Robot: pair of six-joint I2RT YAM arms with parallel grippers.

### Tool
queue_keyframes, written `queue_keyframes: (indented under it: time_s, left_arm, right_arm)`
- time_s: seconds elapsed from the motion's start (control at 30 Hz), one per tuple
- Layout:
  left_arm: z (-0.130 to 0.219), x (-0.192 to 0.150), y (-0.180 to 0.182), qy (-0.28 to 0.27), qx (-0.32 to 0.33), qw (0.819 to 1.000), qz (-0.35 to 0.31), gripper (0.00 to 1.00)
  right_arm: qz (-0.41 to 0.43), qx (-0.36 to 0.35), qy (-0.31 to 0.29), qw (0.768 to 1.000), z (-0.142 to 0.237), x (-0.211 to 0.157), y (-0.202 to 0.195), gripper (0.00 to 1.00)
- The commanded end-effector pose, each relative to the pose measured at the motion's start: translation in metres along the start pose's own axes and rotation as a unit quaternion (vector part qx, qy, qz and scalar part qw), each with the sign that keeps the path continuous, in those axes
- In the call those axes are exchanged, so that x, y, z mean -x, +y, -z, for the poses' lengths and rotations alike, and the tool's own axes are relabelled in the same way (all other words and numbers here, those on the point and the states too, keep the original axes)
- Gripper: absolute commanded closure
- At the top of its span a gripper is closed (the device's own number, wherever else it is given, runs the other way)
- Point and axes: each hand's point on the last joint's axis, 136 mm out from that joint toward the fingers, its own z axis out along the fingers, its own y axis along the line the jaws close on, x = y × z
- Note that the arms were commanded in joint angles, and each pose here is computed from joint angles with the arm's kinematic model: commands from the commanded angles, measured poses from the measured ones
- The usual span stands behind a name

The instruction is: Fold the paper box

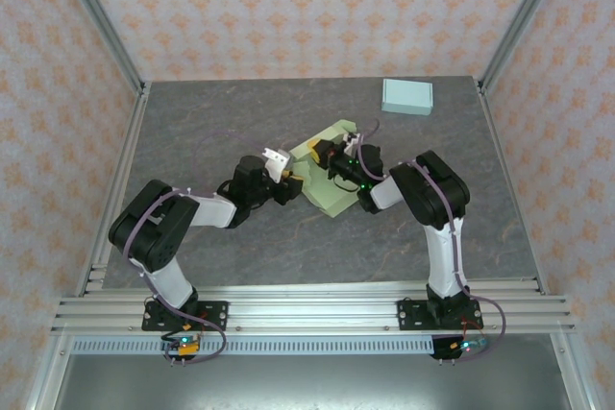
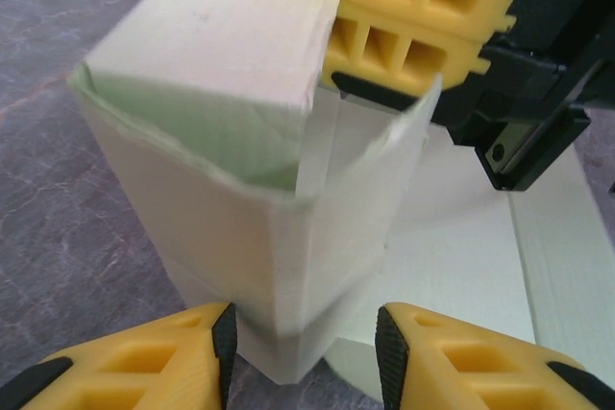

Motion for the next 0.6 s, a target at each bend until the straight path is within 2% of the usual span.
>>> queue_keyframes:
  time_s: [0.0,0.2,0.4,0.57]
  left_arm:
    - [0.001,0.023,-0.007,-0.044,-0.006,0.999,-0.007,0.54]
    - [0.008,0.009,0.003,-0.028,0.025,0.999,-0.024,0.53]
    - [0.001,0.017,0.005,-0.048,0.031,0.998,-0.009,0.53]
    - [-0.013,0.024,-0.01,-0.041,0.044,0.997,-0.038,0.55]
  right_arm:
    - [0.023,0.034,-0.007,0.999,0.004,-0.005,0.015,1.0]
    - [0.046,0.038,-0.006,0.998,0.003,-0.007,0.019,1.0]
    - [0.049,0.033,-0.01,0.998,0.002,-0.008,0.014,1.0]
    - [0.051,0.031,-0.015,0.998,0.007,-0.011,0.014,1.0]
